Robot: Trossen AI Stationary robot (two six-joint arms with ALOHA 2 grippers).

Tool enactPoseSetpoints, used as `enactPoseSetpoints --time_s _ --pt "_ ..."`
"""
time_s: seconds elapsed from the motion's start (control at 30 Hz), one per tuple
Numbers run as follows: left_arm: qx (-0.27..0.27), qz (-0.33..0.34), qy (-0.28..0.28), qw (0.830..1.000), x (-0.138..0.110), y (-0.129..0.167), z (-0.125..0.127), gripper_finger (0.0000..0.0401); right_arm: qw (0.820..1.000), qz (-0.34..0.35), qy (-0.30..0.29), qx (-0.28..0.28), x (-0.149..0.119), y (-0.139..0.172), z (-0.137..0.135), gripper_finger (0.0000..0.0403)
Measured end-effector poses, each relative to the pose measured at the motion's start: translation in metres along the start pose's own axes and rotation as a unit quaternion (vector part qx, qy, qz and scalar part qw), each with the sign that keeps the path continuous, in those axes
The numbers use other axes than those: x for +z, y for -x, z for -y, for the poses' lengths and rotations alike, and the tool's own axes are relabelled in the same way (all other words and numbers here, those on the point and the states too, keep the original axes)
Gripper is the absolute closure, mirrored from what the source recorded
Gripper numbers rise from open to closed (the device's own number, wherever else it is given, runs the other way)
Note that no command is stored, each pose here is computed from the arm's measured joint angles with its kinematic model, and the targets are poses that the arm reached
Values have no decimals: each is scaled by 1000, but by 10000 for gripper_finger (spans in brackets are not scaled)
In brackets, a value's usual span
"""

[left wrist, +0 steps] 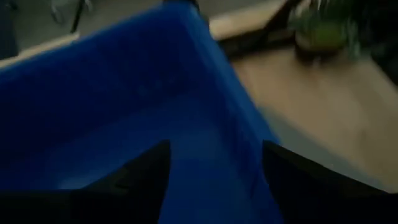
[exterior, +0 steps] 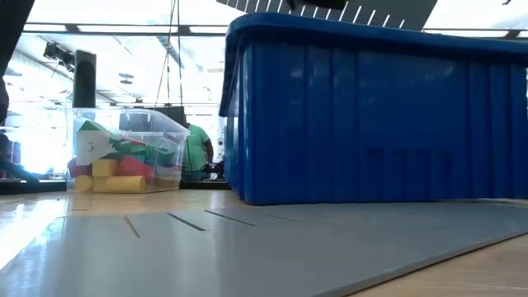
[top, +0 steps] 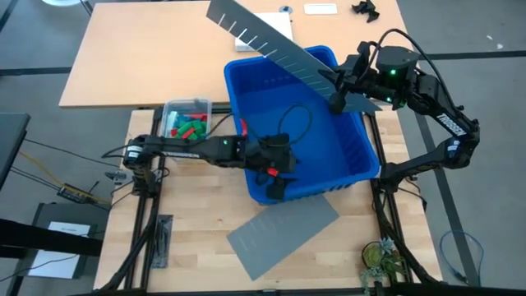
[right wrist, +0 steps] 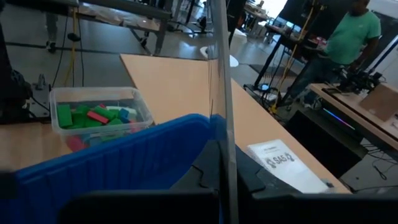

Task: Sort blocks
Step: Assemble the blue bin using bin divider

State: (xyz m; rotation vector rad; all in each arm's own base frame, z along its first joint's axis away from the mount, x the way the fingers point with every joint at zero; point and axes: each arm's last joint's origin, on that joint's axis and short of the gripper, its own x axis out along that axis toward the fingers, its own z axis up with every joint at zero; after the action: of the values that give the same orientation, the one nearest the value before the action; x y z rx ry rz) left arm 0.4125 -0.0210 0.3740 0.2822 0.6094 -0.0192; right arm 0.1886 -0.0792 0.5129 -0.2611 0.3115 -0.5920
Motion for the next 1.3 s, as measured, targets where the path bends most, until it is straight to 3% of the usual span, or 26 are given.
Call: enactPoseSetpoints --time_s 0.17,0.4,0.57,0.73,0.93,1.03,1.17,1.3 --pt "-9 -112 -21 993 0 39 -11 143 1000 -7 3 6 -2 0 -1 401" --pt "-48 -245 -34 968 -23 53 -8 161 999 -30 9 16 -6 0 -2 401" --pt "-68 -260 -42 962 -26 53 0 166 999 -39 11 18 -8 0 -3 401" --pt "-91 -304 -74 945 -34 59 3 167 999 -42 9 19 -9 0 -3 401" --pt "-106 -271 -183 939 -29 51 7 167 999 -42 3 18 -9 0 -3 401" --pt "-126 -277 -228 925 -34 44 11 167 999 -43 3 20 -9 0 -3 401" --pt "-144 -301 -262 906 -50 30 16 167 998 -49 3 32 -10 1 -4 401" --pt "-130 -289 -276 907 -57 15 19 167 998 -47 5 34 -10 1 -4 401"
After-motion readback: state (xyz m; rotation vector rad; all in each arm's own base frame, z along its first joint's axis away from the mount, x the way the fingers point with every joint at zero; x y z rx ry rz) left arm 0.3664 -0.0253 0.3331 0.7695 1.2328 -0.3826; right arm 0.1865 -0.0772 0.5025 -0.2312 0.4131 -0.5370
